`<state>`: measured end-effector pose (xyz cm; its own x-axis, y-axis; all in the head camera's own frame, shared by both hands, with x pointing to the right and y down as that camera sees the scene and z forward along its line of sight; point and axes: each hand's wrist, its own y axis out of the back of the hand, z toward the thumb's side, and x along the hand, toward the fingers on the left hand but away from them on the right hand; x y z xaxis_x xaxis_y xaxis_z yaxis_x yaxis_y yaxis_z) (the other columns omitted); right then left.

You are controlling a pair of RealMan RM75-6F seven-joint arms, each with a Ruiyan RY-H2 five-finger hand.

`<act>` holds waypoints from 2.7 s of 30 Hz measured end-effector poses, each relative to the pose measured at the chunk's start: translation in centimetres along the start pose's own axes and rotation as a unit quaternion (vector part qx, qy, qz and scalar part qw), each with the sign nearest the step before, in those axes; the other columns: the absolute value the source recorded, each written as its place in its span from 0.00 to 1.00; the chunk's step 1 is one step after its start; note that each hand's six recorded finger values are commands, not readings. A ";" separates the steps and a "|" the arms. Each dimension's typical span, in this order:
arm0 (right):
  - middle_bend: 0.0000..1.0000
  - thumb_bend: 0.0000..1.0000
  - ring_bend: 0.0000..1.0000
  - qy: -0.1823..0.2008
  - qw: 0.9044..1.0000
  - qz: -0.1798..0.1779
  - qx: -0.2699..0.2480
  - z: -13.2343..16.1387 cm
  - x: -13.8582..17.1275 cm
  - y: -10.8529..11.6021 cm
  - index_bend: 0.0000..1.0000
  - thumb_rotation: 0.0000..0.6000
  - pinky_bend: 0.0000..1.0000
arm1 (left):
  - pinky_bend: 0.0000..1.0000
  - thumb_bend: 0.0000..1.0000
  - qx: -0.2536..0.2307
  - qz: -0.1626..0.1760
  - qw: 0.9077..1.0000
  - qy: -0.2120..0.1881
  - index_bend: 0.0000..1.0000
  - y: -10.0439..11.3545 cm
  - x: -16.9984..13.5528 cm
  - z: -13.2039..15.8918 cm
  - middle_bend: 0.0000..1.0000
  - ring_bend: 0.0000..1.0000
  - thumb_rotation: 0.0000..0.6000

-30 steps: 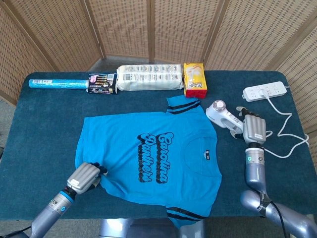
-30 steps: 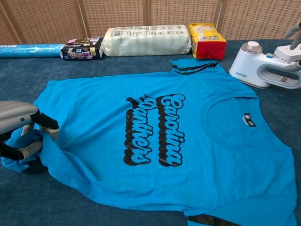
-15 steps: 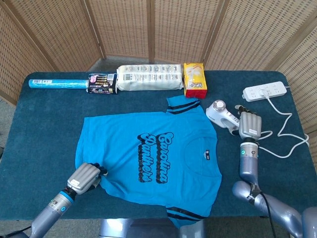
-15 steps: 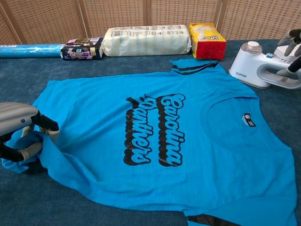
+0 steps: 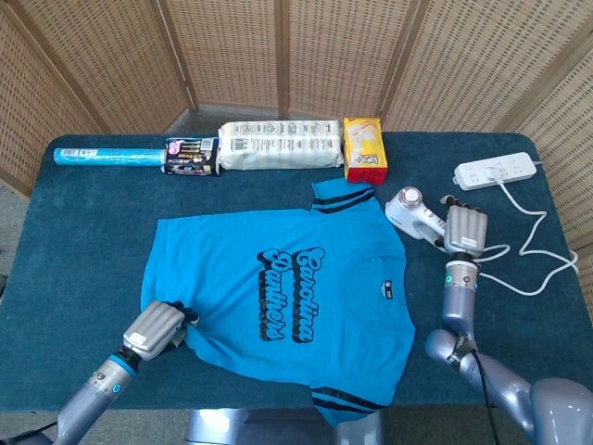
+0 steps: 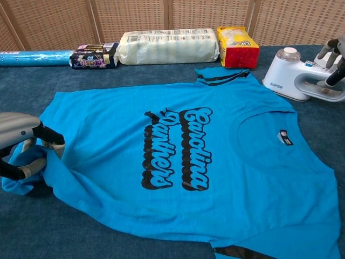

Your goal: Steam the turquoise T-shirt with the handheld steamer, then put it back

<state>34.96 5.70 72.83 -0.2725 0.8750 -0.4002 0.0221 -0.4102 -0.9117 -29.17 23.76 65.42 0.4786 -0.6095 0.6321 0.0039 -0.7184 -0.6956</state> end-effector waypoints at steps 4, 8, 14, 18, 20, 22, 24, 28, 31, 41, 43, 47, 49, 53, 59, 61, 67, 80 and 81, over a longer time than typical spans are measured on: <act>0.41 0.35 0.41 -0.008 1.000 -0.003 0.008 -0.4 -0.3 -0.5 0.31 1.00 0.38 | 0.56 0.55 -0.001 -0.001 1.000 0.001 0.56 -0.1 0.0 0.0 0.55 0.45 1.00; 0.42 0.38 0.42 -0.017 1.000 -0.007 0.015 -0.9 -0.5 -0.8 0.32 1.00 0.38 | 0.56 0.55 -0.003 -0.002 1.000 0.000 0.56 -0.2 0.0 0.1 0.55 0.45 1.00; 0.43 0.39 0.42 -0.034 0.999 -0.013 0.024 -1.7 -0.9 -1.1 0.32 1.00 0.38 | 0.56 0.54 -0.006 -0.003 1.000 0.000 0.56 -0.4 0.0 0.2 0.55 0.45 1.00; 0.44 0.39 0.43 -0.037 0.999 -0.011 0.025 -1.6 -1.0 -1.4 0.32 1.00 0.38 | 0.56 0.55 -0.006 0.000 1.000 0.001 0.56 -0.2 0.0 0.2 0.55 0.45 1.00; 0.45 0.39 0.44 -0.035 0.999 -0.009 0.026 -1.3 -1.1 -1.5 0.34 1.00 0.39 | 0.56 0.55 -0.006 0.000 1.000 0.002 0.56 -0.2 -0.1 0.2 0.55 0.45 1.00; 0.47 0.39 0.45 -0.031 0.999 -0.008 0.028 -0.8 -1.3 -1.6 0.36 1.00 0.40 | 0.56 0.55 -0.007 -0.001 1.000 0.004 0.56 -0.2 -0.2 0.2 0.55 0.45 1.00; 0.49 0.39 0.47 -0.027 0.999 -0.008 0.031 -0.4 -1.5 -1.6 0.39 1.00 0.41 | 0.56 0.55 -0.007 -0.002 1.000 0.006 0.56 -0.3 -0.2 0.1 0.55 0.45 1.00; 0.55 0.39 0.53 -0.023 0.999 -0.010 0.034 0.5 -1.9 -1.4 0.52 1.00 0.46 | 0.56 0.54 -0.007 -0.002 1.000 0.010 0.56 -0.3 -0.4 -0.1 0.55 0.45 1.00; 0.62 0.39 0.59 -0.021 0.999 -0.014 0.040 0.9 -2.2 -1.1 0.62 1.00 0.54 | 0.56 0.55 -0.008 -0.002 1.000 0.013 0.56 -0.2 -0.6 -0.3 0.55 0.45 1.00; 0.76 0.35 0.79 -0.018 0.999 -0.008 0.029 1.5 -2.8 -1.3 0.76 1.00 0.76 | 0.56 0.55 -0.012 -0.005 1.000 0.019 0.56 -0.5 -0.7 -0.6 0.55 0.45 1.00; 0.77 0.35 0.81 -0.016 1.000 -0.006 0.019 1.6 -2.9 -1.3 0.76 1.00 0.78 | 0.56 0.55 -0.012 -0.005 1.000 0.020 0.56 -0.5 -0.7 -0.6 0.55 0.45 1.00; 0.78 0.35 0.84 -0.015 1.000 -0.005 -0.007 1.7 -3.0 -1.3 0.76 1.00 0.81 | 0.56 0.55 -0.013 -0.005 1.000 0.020 0.56 -0.5 -0.7 -0.6 0.55 0.45 1.00; 0.79 0.35 0.84 -0.015 1.000 -0.004 -0.023 1.6 -3.0 -1.3 0.76 1.00 0.81 | 0.56 0.55 -0.014 -0.005 1.000 0.021 0.56 -0.6 -0.8 -0.7 0.55 0.45 1.00; 0.79 0.35 0.84 -0.014 0.999 -0.005 -0.051 1.4 -3.0 -1.1 0.76 1.00 0.81 | 0.56 0.55 -0.014 -0.005 1.000 0.023 0.56 -0.6 -0.8 -0.8 0.55 0.45 1.00; 0.79 0.35 0.84 -0.004 0.997 -0.017 -0.078 1.0 -2.9 -0.4 0.76 1.00 0.81 | 0.56 0.55 -0.014 -0.002 1.000 0.022 0.56 -0.5 -0.7 -0.8 0.55 0.45 1.00; 0.79 0.35 0.84 -0.002 0.996 -0.020 -0.086 0.9 -2.8 -0.1 0.76 1.00 0.81 | 0.56 0.54 -0.013 -0.002 1.000 0.021 0.56 -0.5 -0.7 -0.8 0.55 0.45 1.00; 0.79 0.35 0.84 0.004 0.993 -0.024 -0.116 0.9 -2.5 0.6 0.76 1.00 0.81 | 0.56 0.55 -0.011 0.000 1.000 0.018 0.56 -0.3 -0.6 -0.7 0.55 0.45 1.00; 0.79 0.35 0.84 -0.008 0.978 0.002 -0.209 0.8 -1.4 1.8 0.76 1.00 0.81 | 0.56 0.54 -0.007 0.001 1.000 0.019 0.56 -0.1 -0.7 -0.8 0.55 0.45 1.00; 0.79 0.35 0.84 -0.009 0.977 0.004 -0.215 0.8 -1.3 1.9 0.76 1.00 0.81 | 0.56 0.54 -0.006 0.001 1.000 0.019 0.56 -0.1 -0.6 -0.8 0.55 0.45 1.00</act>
<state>34.63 3.52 71.67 -0.2870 0.8663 -0.4089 0.4252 -0.2673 -0.8647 -30.16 23.98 65.35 0.4456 -0.6230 0.6429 -0.0081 -0.7209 -0.6930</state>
